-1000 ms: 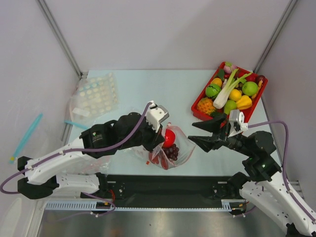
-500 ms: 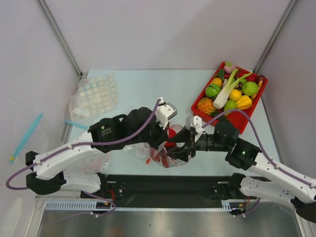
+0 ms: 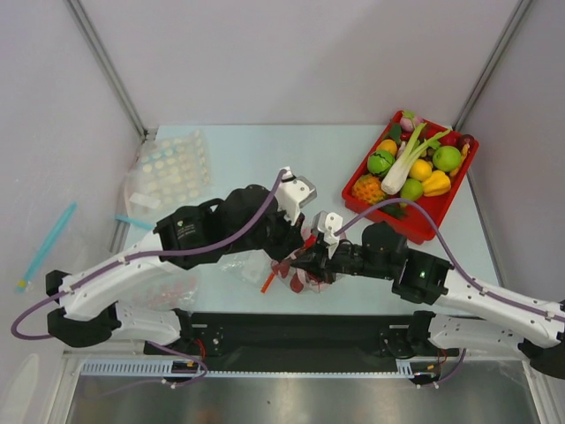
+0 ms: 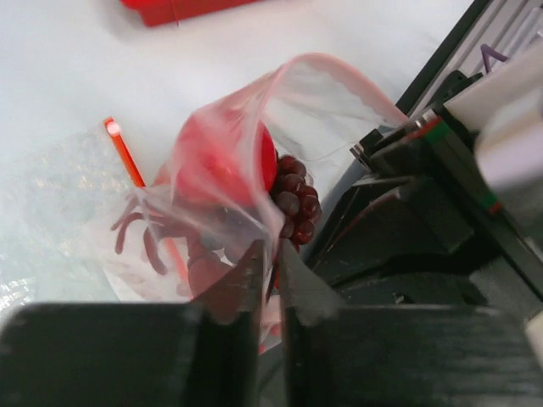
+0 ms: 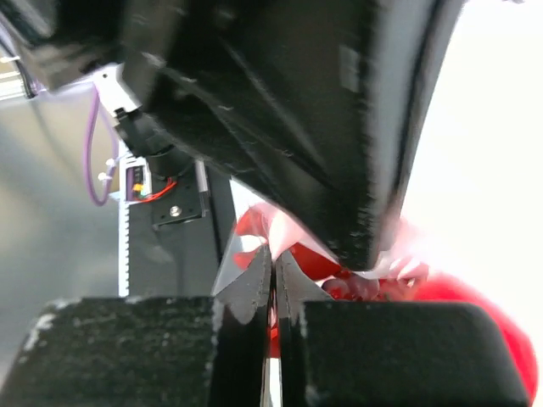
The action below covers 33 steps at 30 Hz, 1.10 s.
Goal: Place the food in the zip-top bag and seal the zipper
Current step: Zip the zipper food storage bag at the center of the board.
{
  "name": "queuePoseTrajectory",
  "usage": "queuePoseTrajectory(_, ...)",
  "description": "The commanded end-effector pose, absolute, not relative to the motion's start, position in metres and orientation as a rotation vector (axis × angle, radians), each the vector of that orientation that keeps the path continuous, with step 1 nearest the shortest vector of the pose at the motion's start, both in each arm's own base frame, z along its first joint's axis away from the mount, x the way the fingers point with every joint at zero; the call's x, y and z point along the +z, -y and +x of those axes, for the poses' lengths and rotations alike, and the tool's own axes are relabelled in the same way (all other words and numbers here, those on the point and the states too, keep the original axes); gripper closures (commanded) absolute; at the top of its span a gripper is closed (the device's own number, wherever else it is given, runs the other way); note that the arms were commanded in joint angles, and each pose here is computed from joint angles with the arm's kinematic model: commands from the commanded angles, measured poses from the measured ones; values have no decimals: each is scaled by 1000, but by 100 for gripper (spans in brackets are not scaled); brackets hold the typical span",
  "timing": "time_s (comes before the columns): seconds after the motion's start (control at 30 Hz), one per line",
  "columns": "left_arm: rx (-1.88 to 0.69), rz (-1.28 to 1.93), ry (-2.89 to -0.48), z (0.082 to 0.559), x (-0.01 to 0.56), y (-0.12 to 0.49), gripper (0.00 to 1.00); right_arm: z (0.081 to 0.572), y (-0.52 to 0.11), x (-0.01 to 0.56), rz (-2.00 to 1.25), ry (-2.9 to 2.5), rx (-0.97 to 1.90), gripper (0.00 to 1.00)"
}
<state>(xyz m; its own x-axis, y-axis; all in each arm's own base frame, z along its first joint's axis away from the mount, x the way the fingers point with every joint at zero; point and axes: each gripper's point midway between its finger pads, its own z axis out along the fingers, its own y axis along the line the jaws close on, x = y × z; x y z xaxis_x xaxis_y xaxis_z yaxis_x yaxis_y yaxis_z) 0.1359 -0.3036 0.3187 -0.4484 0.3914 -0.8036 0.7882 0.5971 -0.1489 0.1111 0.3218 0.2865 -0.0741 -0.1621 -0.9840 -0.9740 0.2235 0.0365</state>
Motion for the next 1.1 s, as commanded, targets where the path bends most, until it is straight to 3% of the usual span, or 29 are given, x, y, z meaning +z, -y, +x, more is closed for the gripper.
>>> queuePoseTrajectory(0.0,-799,857,-1913,135,363,301,78,121,-315,321,-1014,-1377,980,100)
queuePoseTrajectory(0.23,-880,805,-1768,128,379,278,34,120,-302,336,-938,-1332,1002,100)
queuePoseTrajectory(0.33,-890,779,-1689,128,376,269,23,117,-296,339,-936,-1314,1021,100)
queuePoseTrajectory(0.47,-914,749,-1570,137,365,266,18,108,-292,341,-977,-1275,1054,100)
queuePoseTrajectory(0.67,-1128,680,-1478,144,380,270,20,94,-286,350,-1031,-1194,1087,100)
queuePoseTrajectory(0.8,-1184,669,-1487,147,353,281,22,93,-282,352,-1031,-1182,1077,100)
queuePoseTrajectory(1.07,-1258,785,-1218,131,356,293,20,91,-283,349,-1053,-1173,1086,100)
